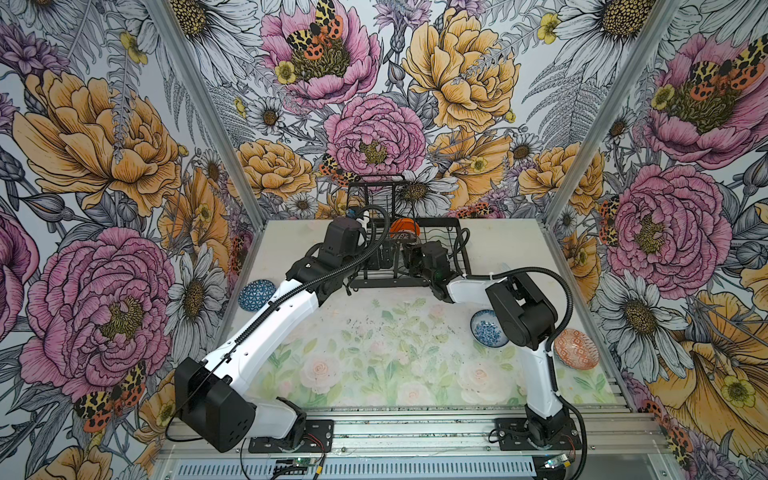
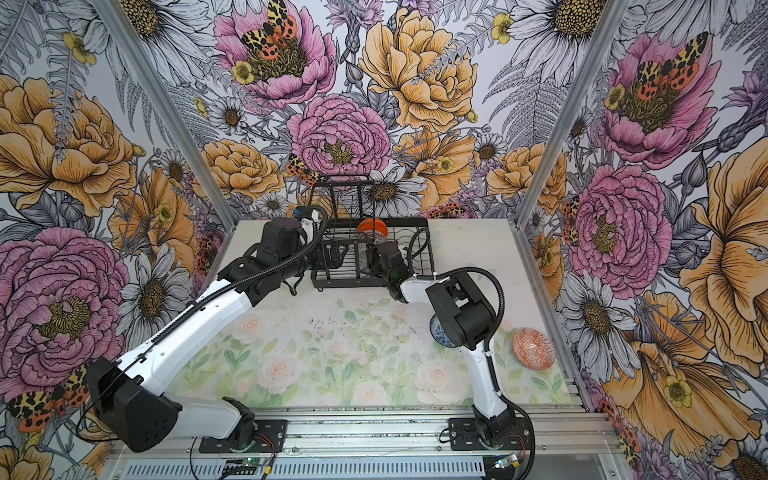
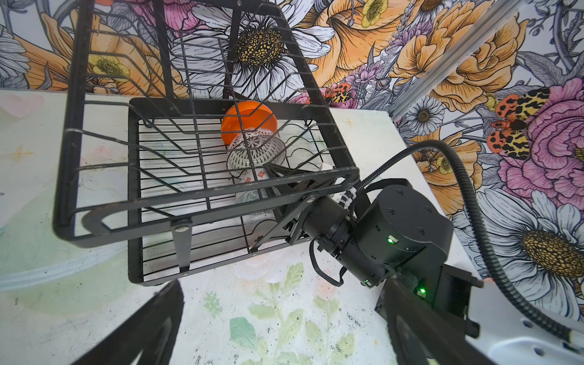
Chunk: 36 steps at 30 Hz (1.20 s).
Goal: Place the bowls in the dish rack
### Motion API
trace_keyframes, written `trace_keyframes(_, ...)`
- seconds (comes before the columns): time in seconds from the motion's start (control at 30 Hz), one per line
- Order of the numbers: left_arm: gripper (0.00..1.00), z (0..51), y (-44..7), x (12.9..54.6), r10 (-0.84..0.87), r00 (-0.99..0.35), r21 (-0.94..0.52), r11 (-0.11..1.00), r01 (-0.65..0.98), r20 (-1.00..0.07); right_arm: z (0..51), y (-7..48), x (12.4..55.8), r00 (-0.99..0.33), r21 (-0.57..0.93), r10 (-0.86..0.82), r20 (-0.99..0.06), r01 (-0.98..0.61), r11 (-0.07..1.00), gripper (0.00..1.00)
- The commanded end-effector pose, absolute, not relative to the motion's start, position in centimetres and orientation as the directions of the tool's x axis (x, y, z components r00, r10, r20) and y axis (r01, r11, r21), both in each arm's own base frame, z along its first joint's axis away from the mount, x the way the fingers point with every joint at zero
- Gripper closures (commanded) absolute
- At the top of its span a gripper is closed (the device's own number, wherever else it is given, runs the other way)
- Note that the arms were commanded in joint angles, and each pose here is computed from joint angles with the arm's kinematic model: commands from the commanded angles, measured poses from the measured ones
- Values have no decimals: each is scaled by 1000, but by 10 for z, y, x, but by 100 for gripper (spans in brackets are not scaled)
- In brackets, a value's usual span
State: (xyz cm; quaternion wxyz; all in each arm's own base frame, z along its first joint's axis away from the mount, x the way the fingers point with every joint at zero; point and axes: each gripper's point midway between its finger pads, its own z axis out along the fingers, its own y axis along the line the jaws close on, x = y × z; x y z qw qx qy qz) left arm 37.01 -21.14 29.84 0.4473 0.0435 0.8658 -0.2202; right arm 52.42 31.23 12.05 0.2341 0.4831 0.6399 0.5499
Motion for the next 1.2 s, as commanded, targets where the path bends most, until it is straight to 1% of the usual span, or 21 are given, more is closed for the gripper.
trace_keyframes(0.0, 1, 310, -203, 367, -127, -565, -323, 909, 262, -815, 124, 309, 521, -434, 927, 870, 234, 368, -66, 74)
trace_keyframes(0.57, 1, 316, -204, 371, -129, -558, -322, 909, 264, -820, 136, 291, 532, -441, 937, 870, 220, 343, -63, 68)
trace_keyframes(0.8, 1, 318, -207, 373, -130, -557, -326, 907, 268, -820, 141, 287, 534, -447, 940, 868, 216, 336, -61, 67)
trace_keyframes(1.17, 1, 317, -207, 372, -131, -559, -326, 908, 264, -819, 151, 282, 532, -460, 947, 865, 199, 319, -48, 63)
